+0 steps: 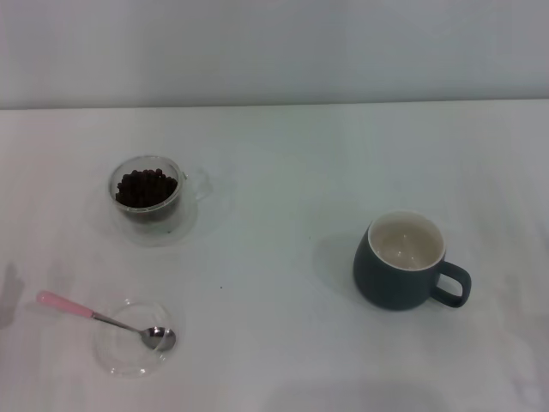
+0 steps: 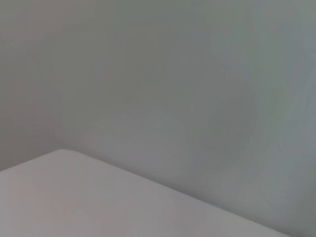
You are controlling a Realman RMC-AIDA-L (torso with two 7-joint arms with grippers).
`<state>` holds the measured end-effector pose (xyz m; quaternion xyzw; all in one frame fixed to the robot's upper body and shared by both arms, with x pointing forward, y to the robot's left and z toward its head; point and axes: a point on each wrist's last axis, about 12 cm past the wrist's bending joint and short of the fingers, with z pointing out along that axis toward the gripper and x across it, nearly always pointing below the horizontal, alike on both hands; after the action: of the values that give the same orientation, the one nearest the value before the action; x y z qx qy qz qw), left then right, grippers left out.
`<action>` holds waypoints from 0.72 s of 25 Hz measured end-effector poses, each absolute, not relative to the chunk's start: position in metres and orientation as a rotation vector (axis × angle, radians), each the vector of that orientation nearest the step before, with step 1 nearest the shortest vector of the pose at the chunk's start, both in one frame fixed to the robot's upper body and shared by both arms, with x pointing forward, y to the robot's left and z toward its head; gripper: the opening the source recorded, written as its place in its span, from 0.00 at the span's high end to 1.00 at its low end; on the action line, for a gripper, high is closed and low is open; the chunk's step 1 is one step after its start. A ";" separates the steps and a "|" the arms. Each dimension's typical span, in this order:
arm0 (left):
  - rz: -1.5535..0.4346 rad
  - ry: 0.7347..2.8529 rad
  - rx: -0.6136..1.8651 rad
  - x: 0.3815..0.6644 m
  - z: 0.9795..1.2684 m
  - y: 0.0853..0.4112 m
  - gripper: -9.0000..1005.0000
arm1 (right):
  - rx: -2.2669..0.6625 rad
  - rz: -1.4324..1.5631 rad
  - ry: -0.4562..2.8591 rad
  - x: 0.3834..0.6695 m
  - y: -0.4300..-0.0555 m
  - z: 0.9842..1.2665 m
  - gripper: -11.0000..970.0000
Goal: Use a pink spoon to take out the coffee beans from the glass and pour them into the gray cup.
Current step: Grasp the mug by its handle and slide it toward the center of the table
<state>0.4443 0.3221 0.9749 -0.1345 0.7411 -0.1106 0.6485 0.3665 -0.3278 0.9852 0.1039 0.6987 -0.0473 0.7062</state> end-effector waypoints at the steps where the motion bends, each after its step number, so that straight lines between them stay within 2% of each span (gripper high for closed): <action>1: -0.251 1.685 -0.306 0.444 0.975 0.322 0.13 | 0.221 -0.098 1.557 0.366 -0.327 0.985 0.17; 8: -0.248 1.686 -0.306 0.443 0.975 0.323 0.13 | 0.170 -0.057 1.580 0.362 -0.321 0.983 0.09; 18: -0.257 1.684 -0.295 0.448 0.976 0.321 0.13 | 0.063 0.084 1.625 0.352 -0.298 0.979 0.09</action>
<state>0.4480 0.3208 0.9759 -0.1300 0.7410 -0.1130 0.6490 0.3521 -0.2981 0.9792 0.0282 0.7255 0.0375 0.6866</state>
